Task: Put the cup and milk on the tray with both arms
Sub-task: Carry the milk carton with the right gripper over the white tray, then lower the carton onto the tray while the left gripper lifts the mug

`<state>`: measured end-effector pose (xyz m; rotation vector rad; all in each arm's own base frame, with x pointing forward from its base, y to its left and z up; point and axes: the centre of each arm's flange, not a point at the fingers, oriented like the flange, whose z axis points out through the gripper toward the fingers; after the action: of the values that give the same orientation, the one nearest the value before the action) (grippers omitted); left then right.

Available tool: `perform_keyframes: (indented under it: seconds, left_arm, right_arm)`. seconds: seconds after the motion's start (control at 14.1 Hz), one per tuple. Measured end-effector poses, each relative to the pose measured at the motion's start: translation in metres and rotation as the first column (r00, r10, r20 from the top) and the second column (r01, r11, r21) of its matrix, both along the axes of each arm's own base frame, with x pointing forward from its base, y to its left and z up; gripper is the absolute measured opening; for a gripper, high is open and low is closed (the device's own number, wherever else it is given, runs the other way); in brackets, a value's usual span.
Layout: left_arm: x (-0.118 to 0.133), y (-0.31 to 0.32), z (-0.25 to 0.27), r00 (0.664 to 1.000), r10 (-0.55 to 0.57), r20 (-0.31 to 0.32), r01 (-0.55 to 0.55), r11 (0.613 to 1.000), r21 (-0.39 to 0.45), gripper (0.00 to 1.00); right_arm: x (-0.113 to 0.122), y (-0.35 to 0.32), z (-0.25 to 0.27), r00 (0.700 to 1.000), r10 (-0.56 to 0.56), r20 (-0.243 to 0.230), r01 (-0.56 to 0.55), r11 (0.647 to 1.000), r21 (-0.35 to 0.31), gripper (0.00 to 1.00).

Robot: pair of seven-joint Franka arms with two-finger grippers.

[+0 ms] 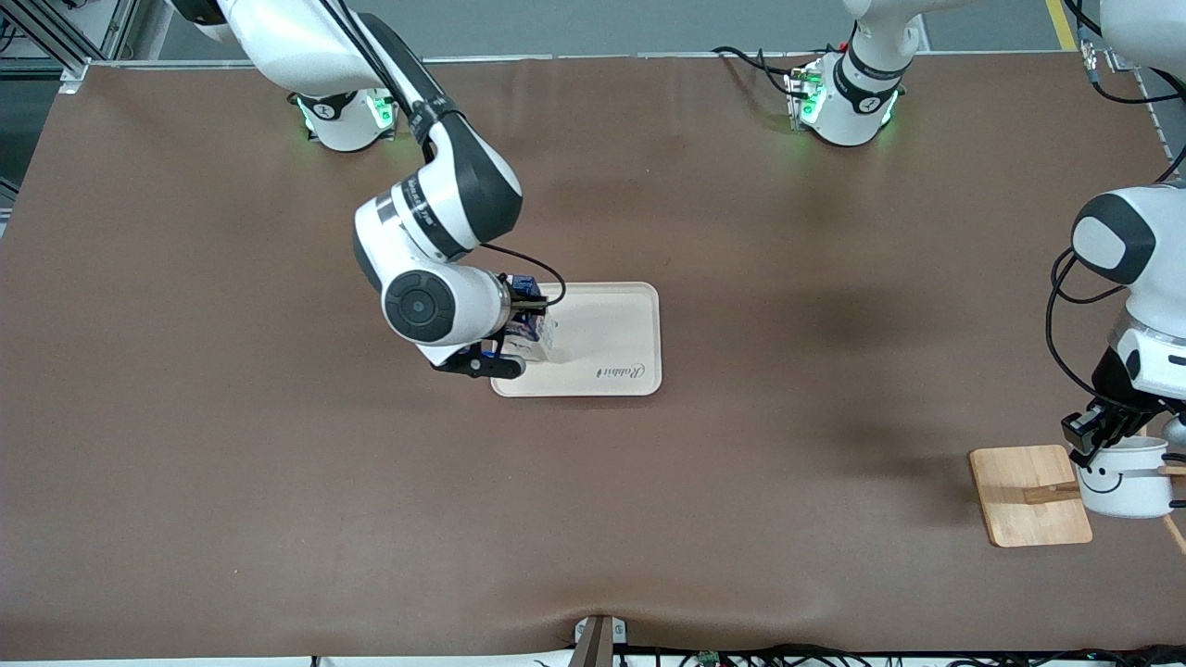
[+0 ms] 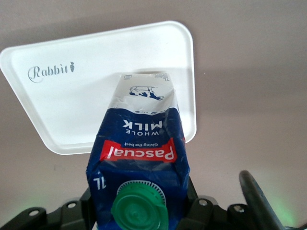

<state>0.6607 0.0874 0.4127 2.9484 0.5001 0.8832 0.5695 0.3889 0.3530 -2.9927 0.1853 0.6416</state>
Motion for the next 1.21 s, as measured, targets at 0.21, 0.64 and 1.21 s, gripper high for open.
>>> perform_keyframes:
  seconds: [0.21,0.64,1.21]
  left_arm:
    - [0.000,-0.001,0.001,1.000,-0.014,0.000,0.014,1.000,0.007,0.10]
    - [0.001,0.000,0.002,0.996,-0.086,-0.006,0.086,0.995,0.055,0.08]
    - [0.003,-0.017,0.002,0.987,-0.161,-0.010,0.162,0.984,0.078,0.08]
  right_arm:
    - [-0.003,0.006,-0.006,1.000,0.005,-0.004,-0.006,1.000,-0.008,0.70]
    - [-0.010,0.013,-0.015,0.996,0.078,0.032,-0.075,0.992,-0.102,0.69]
    - [-0.010,0.013,-0.017,0.996,0.080,0.032,-0.076,0.991,-0.108,0.93]
